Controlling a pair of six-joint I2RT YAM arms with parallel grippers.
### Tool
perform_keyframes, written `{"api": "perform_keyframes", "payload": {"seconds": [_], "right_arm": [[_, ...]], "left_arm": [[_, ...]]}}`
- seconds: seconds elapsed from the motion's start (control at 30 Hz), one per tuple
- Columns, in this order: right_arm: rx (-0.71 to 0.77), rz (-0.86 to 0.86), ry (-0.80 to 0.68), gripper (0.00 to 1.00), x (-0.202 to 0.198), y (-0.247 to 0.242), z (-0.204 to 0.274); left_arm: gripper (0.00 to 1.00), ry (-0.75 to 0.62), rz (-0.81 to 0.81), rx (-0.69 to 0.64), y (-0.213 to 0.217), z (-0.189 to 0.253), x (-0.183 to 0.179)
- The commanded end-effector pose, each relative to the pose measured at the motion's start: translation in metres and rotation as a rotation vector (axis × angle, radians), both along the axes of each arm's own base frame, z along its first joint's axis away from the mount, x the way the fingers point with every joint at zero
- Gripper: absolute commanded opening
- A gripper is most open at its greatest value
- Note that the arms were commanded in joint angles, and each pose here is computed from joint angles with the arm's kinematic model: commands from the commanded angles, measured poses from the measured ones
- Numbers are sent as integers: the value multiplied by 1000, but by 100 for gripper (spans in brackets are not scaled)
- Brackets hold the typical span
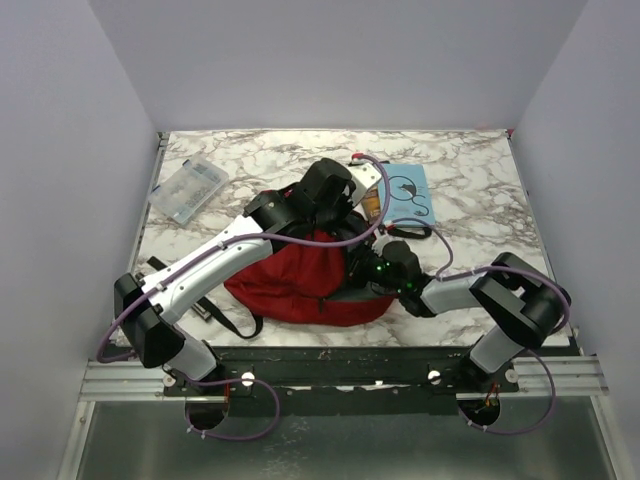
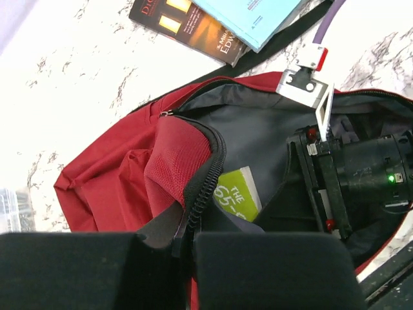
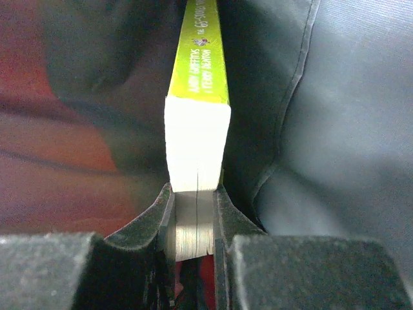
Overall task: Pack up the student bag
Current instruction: Place the book in the student bag.
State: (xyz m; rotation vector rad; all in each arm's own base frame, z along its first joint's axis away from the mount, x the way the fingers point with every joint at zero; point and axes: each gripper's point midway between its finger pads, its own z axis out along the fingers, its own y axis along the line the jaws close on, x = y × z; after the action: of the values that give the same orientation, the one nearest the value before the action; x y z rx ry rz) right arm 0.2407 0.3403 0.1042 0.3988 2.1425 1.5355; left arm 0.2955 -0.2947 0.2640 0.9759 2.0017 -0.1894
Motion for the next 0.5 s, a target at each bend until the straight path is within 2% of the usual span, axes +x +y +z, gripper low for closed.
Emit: {"api": "perform_keyframes", "payload": {"seconds": [0.0,0.07,0.1,0.2,0.27,0.47], "right_arm": [[23,165,-85,0,-13,24,5],[59,196,-66,1,-9,37,-7],[64,209,-60,6,-4,42,-12],[-25,212,-50,35,4,36,-32],[-143,208,-40,49,7,23,-41],[-352,195,-58,67,7,-35,-30]], "left_arm": [[0,-102,-78,-64,0,23,-7],[0,-107,-128,-105,-4,23,-17],[0,-106,-151,-122,-6,20,-21],[0,-133,-150,-172,-3,21,-26],[0,-135,-123,-184,3,13,-28],[0,-108,-37,-176,24,-32,-32]]}}
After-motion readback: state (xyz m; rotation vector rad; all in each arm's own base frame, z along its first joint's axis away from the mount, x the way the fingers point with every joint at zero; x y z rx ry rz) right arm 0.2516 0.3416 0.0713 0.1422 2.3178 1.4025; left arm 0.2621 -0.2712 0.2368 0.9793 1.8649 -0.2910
